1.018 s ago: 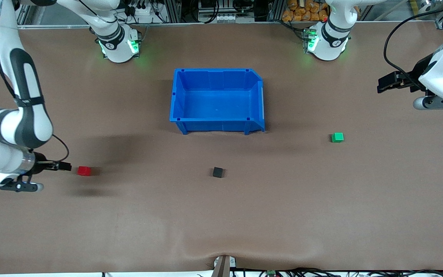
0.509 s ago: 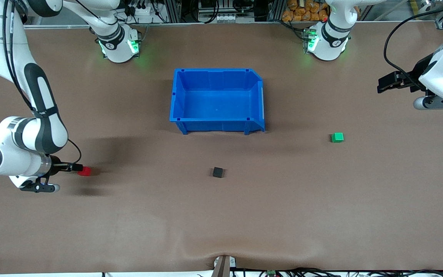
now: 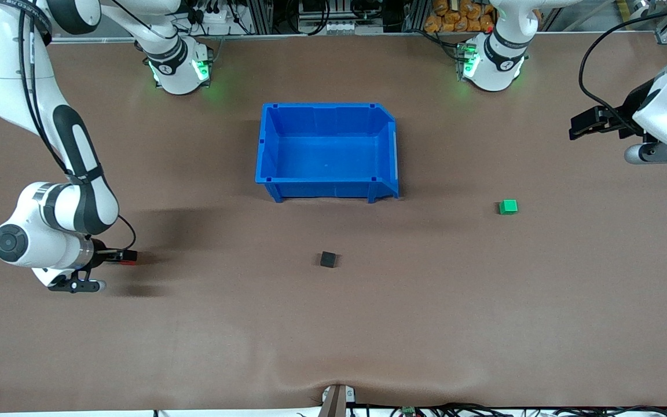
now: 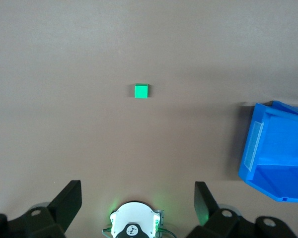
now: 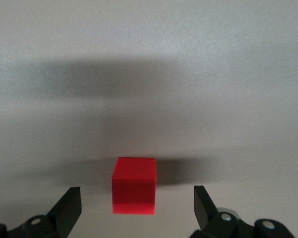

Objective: Attach green and red cubes to black cube
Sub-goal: 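Close the right gripper on the red cube, then carry the red cube toward the black cube while the left gripper reaches the green cube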

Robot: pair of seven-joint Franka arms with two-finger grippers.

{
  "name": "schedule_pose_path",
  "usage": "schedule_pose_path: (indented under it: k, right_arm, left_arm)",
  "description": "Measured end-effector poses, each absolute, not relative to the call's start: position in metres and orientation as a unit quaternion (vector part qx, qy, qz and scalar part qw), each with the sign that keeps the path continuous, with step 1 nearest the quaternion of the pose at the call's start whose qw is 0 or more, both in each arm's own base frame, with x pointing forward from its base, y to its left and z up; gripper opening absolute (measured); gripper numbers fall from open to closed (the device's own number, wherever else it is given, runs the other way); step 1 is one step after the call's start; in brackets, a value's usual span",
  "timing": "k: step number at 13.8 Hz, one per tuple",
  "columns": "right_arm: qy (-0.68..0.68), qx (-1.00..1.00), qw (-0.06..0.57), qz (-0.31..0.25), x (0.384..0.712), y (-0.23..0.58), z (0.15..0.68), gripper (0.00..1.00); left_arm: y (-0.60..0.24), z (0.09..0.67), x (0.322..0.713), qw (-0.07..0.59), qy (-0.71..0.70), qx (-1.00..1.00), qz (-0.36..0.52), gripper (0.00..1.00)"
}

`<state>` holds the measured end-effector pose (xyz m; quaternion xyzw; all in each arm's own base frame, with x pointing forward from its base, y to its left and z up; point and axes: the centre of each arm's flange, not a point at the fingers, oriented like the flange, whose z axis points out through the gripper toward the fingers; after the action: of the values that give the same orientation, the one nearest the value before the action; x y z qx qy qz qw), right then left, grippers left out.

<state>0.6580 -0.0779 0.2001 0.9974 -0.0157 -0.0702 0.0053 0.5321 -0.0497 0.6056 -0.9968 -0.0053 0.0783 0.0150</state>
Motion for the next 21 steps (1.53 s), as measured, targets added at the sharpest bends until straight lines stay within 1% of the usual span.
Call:
schedule_pose_path:
  k: [5, 6, 7, 8, 9, 11, 12, 13, 17, 19, 21]
  right_arm:
    - [-0.018, 0.997, 0.006, -0.079, 0.653, -0.081, 0.184, 1.00]
    - [-0.018, 0.997, 0.006, -0.080, 0.653, -0.081, 0.182, 0.97]
    - [-0.018, 0.997, 0.006, -0.080, 0.653, -0.081, 0.182, 0.97]
    - [-0.018, 0.997, 0.006, -0.081, 0.653, -0.081, 0.181, 0.89]
    - [-0.018, 0.997, 0.006, -0.081, 0.653, -0.081, 0.181, 0.76]
    - [-0.018, 0.997, 0.006, -0.081, 0.653, -0.081, 0.181, 0.56]
    - [-0.017, 0.997, 0.006, -0.081, 0.653, -0.081, 0.181, 0.43]
    - [-0.013, 0.997, 0.006, -0.081, 0.653, -0.081, 0.181, 0.40]
    - [0.046, 0.996, 0.003, -0.073, 0.656, -0.081, 0.184, 0.40]
    - [0.094, 0.994, 0.001, -0.063, 0.662, -0.082, 0.191, 0.40]
    - [0.162, 0.986, 0.000, -0.049, 0.672, -0.078, 0.203, 0.40]
  left_arm:
    - [-0.050, 0.603, 0.533, 0.015, -0.005, -0.997, 0.080, 1.00]
    - [-0.050, 0.603, 0.533, 0.015, -0.005, -0.997, 0.081, 1.00]
    - [-0.050, 0.603, 0.533, 0.015, -0.005, -0.997, 0.081, 1.00]
    - [-0.050, 0.603, 0.533, 0.015, -0.005, -0.997, 0.081, 1.00]
    - [-0.050, 0.602, 0.533, 0.015, -0.005, -0.997, 0.081, 1.00]
    - [-0.050, 0.597, 0.536, 0.015, -0.005, -0.996, 0.086, 1.00]
    - [-0.050, 0.593, 0.538, 0.015, -0.005, -0.996, 0.090, 1.00]
    - [-0.050, 0.588, 0.542, 0.014, -0.004, -0.996, 0.092, 1.00]
    - [-0.053, 0.567, 0.556, 0.012, -0.001, -0.995, 0.095, 1.00]
    - [-0.056, 0.558, 0.563, 0.011, -0.004, -0.996, 0.092, 1.00]
    - [-0.069, 0.535, 0.577, 0.007, -0.002, -0.996, 0.088, 1.00]
